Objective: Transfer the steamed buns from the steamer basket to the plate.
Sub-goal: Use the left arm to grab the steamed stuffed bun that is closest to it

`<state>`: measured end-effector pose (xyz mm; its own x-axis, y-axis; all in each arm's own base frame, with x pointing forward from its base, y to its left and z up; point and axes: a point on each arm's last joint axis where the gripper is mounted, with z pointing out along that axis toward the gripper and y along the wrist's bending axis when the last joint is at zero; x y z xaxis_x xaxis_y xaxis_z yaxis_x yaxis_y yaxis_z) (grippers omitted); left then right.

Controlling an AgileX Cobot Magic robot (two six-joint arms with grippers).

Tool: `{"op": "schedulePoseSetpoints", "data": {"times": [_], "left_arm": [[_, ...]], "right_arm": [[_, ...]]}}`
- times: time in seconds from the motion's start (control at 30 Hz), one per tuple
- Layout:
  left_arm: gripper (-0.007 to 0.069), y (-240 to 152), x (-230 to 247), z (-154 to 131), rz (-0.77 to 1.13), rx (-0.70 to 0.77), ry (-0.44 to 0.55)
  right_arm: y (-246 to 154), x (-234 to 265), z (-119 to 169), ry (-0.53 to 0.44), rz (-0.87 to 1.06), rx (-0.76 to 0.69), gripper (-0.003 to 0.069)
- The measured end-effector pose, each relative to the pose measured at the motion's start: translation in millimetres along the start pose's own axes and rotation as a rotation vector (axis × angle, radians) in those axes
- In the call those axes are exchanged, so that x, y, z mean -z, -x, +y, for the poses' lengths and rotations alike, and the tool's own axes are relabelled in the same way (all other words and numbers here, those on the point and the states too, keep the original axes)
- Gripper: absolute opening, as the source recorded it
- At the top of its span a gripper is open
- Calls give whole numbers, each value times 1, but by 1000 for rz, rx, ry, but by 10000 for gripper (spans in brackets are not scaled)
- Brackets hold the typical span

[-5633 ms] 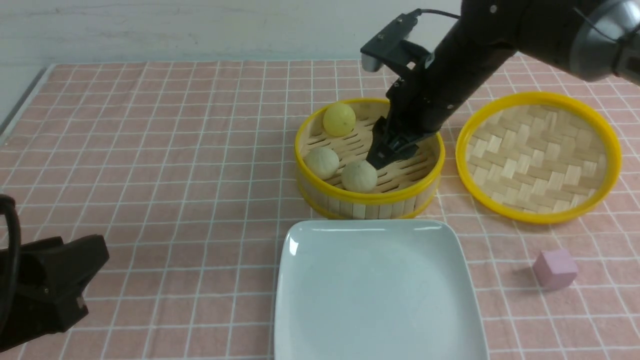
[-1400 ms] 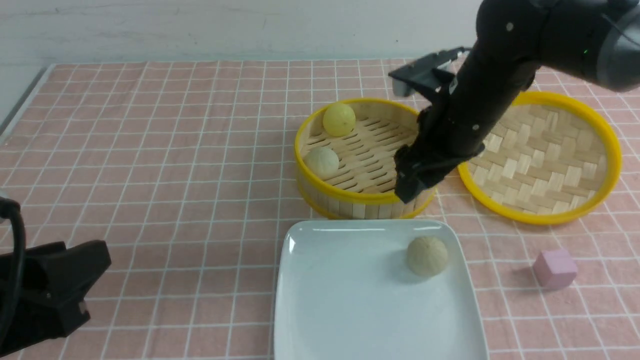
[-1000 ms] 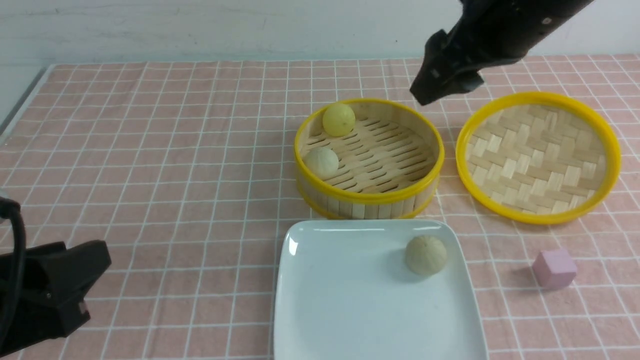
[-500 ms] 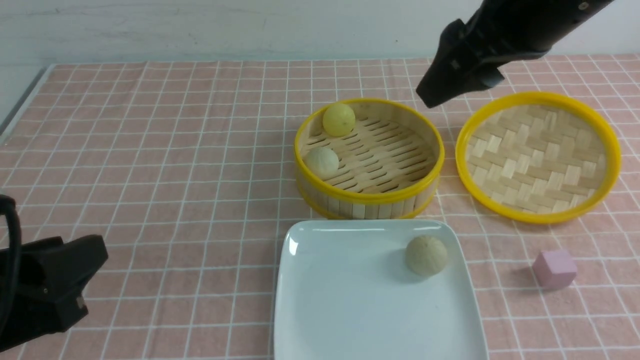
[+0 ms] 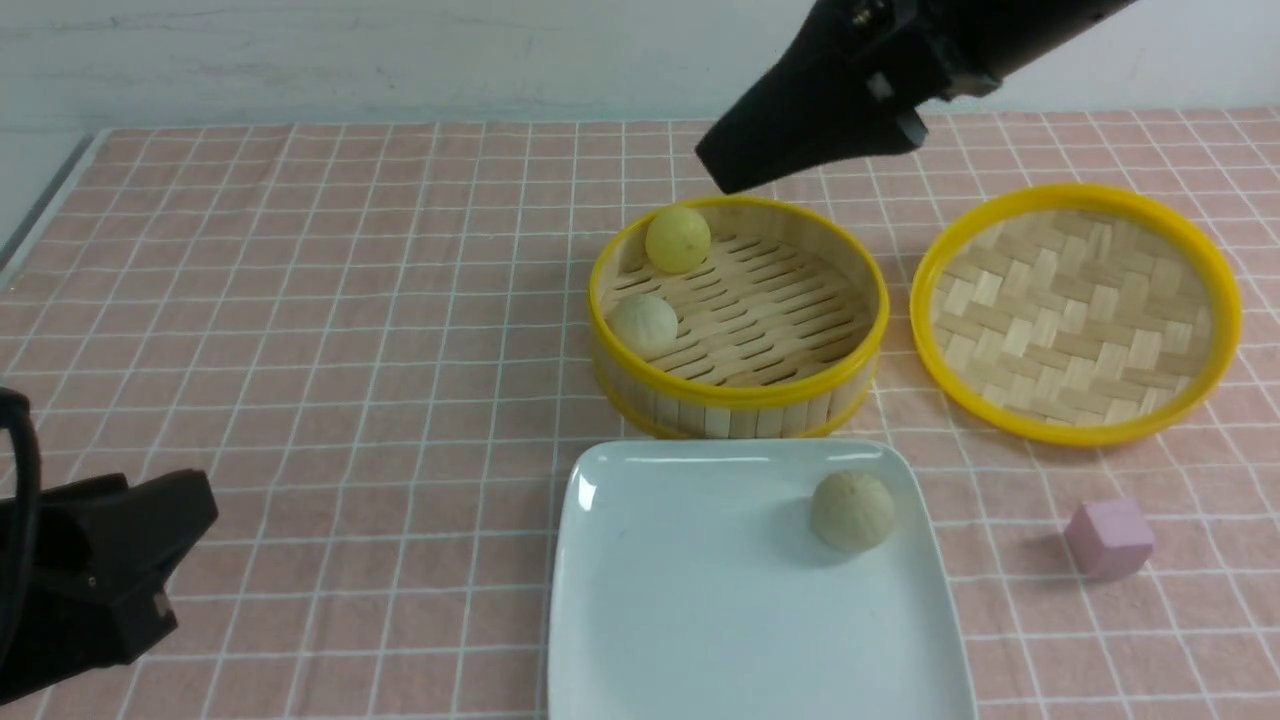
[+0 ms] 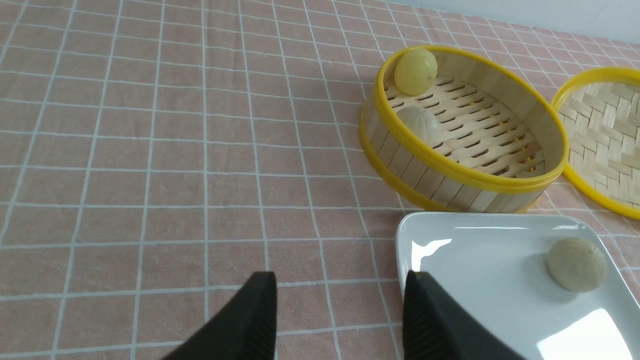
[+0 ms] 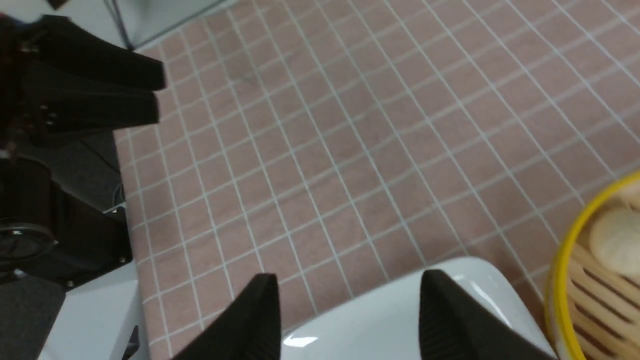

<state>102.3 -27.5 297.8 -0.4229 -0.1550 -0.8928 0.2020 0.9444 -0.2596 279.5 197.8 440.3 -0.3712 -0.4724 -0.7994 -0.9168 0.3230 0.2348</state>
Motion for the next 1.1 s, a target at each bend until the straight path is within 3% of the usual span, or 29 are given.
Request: {"op": "schedulePoseSetpoints", "data": {"times": [0.17, 0.4, 0.63, 0.87, 1.1], "left_arm": [[370, 0, 0, -1, -3, 19, -10], [368, 1, 0, -2, -9, 51, -27], [368, 1, 0, -3, -12, 37, -28], [368, 1, 0, -3, -13, -9, -28], [368, 2, 0, -3, -21, -21, -30]], "right_arm": [[0, 0, 0, 2, -3, 141, 207], [6, 0, -5, -61, -64, 177, 97], [16, 3, -14, -168, -162, 167, 89], [21, 13, -28, -393, -190, 226, 89], [18, 54, -17, -636, -126, 217, 89]]}}
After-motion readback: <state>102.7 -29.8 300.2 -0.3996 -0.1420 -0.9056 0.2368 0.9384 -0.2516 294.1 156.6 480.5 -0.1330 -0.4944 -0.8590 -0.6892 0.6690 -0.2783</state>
